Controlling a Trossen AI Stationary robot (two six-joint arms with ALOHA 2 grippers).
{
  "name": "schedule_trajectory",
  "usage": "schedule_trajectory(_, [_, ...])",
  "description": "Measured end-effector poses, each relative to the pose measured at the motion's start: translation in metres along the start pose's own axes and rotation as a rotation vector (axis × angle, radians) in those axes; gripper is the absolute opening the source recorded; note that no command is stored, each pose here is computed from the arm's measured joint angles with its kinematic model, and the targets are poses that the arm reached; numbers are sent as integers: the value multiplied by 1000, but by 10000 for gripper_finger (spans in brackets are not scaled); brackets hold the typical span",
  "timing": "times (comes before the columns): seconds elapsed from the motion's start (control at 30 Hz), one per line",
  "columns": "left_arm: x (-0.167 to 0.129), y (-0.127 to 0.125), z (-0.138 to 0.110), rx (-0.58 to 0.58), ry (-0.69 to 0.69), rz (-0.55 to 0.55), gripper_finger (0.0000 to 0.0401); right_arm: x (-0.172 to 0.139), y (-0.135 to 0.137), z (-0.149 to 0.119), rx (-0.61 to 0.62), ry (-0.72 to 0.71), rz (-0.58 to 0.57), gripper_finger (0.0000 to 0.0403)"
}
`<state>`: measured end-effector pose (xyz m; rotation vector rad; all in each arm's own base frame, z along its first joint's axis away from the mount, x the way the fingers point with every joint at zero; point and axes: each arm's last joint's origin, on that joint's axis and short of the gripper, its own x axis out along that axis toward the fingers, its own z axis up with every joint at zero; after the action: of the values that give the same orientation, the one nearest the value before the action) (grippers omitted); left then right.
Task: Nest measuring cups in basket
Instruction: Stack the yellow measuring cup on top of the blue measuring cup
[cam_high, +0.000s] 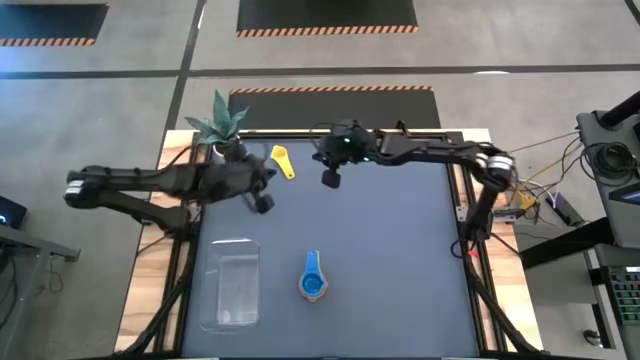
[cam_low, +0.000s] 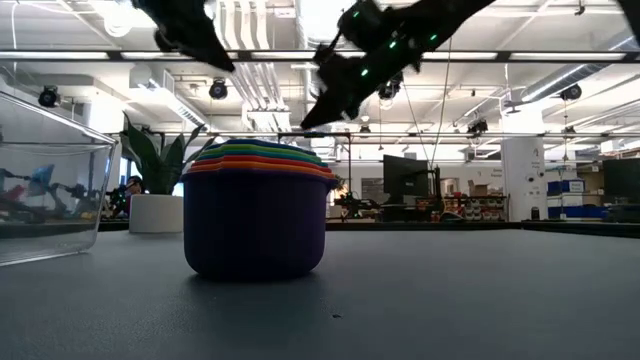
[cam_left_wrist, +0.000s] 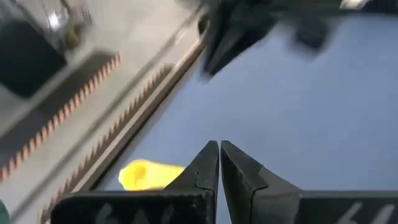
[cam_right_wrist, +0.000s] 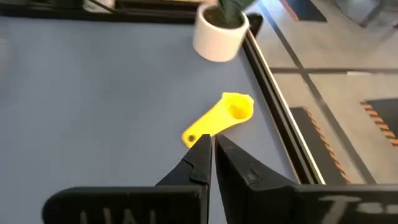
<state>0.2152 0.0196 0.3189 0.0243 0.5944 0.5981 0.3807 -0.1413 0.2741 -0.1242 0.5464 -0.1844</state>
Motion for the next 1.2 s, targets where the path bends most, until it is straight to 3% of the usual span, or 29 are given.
schedule_trajectory(0.2, [48, 17, 3, -38, 171, -43, 0, -44, 19, -2, -41, -40, 23, 9])
schedule_trajectory(0.67, [152, 56, -1, -224, 452, 78, 0, -119, 42, -24, -57, -177, 27, 9])
schedule_trajectory(1.0, [207, 76, -17, -289, 621, 170, 0, -134, 53, -29, -58, -205, 52, 9])
schedule_trajectory(1.2, [218, 83, -32, -331, 680, 203, 0, -133, 61, -28, -79, -207, 79, 9])
